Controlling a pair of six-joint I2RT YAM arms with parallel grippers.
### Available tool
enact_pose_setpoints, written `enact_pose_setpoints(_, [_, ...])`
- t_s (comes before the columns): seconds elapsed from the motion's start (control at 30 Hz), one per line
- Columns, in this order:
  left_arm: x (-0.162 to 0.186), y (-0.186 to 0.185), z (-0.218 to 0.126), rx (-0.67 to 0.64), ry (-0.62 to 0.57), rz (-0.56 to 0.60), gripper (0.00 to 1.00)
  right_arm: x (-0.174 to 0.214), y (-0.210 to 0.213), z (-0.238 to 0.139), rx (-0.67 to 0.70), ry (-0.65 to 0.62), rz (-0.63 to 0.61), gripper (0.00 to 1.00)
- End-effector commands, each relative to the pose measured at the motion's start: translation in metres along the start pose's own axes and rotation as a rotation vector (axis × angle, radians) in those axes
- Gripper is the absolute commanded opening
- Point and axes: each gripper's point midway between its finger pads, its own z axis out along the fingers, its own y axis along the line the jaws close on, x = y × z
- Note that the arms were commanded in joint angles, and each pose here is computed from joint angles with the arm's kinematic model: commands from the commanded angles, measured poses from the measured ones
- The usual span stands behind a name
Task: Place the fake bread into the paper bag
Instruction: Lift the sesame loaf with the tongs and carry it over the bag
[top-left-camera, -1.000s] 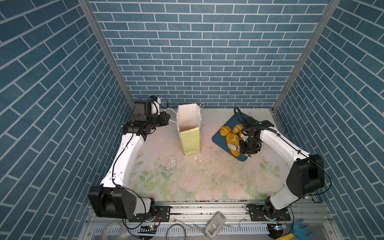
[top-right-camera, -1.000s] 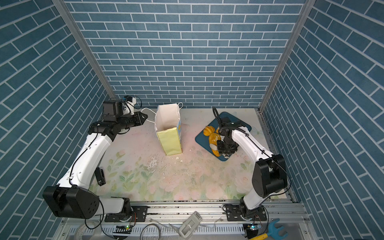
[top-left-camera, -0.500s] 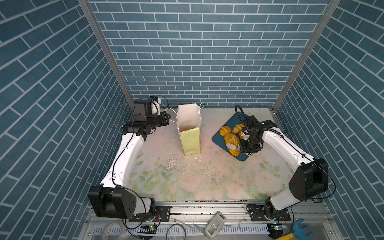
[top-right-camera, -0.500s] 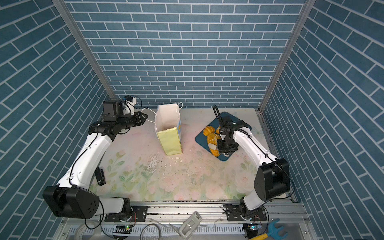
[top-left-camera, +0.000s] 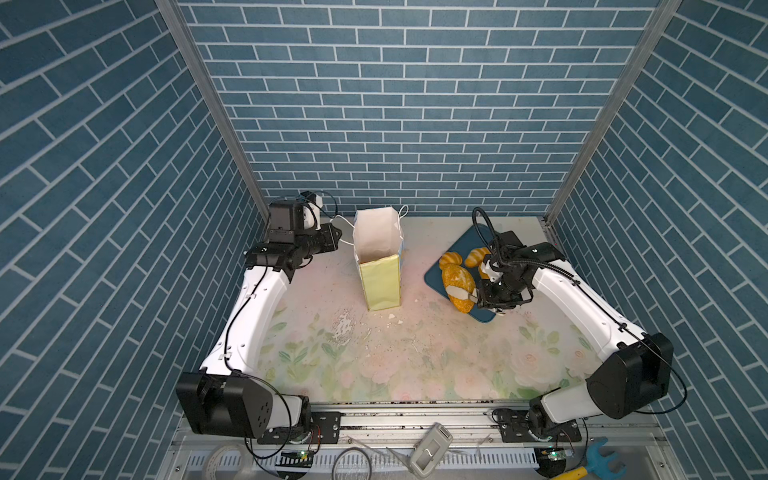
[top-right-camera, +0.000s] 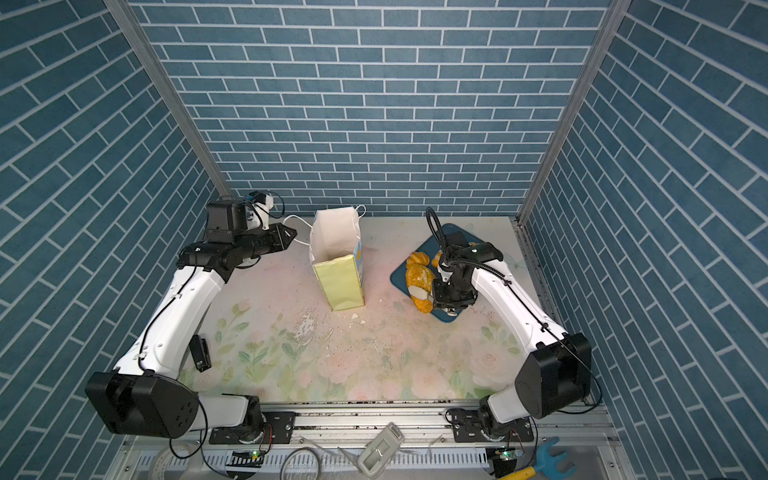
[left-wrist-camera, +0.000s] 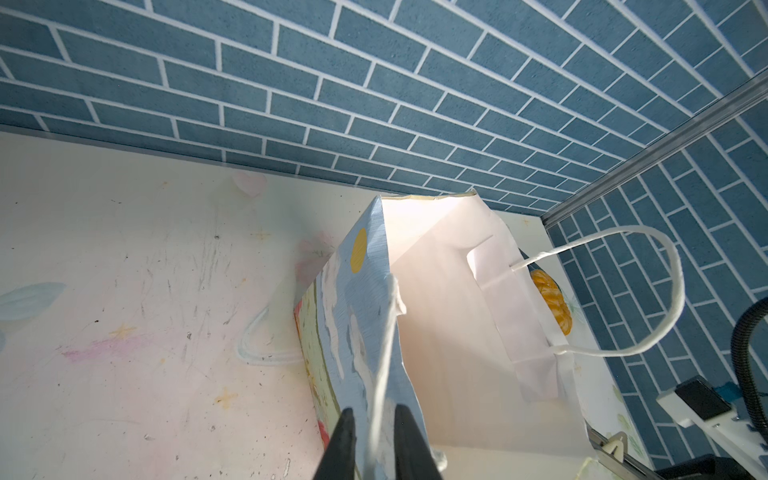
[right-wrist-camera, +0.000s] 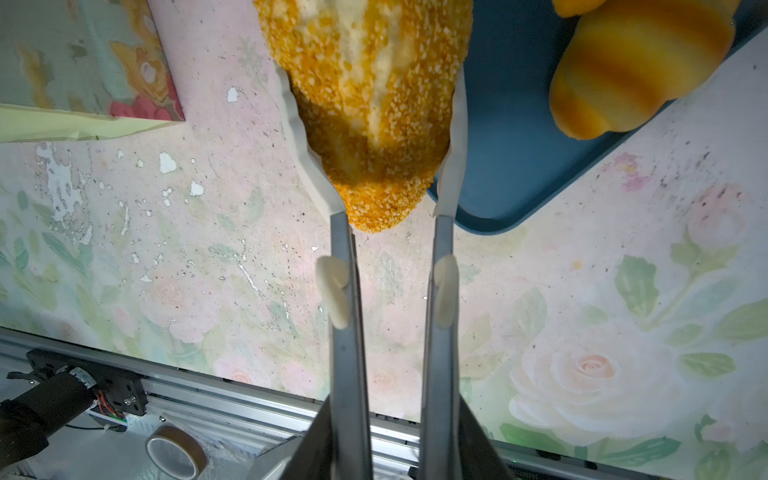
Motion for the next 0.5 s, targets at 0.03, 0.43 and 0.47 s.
enact_pose_setpoints(0.03, [0.0,-0.005,-0.002,0.014,-0.008,0.005,0.2,-0.002,0.011,-0.022,-0.026,-0.055,-0.001,0.31])
enact_pose_setpoints(0.43, [-0.001,-0.005,0.001,0.016,-0.007,0.008,0.2,-0.012,0.022,-0.053,-0.021,-0.133,-0.038,0.3])
enact_pose_setpoints(0.47, [-0.002,-0.005,0.001,0.017,-0.009,0.008,0.2,-0.012,0.022,-0.055,-0.02,-0.134,-0.042,0.3])
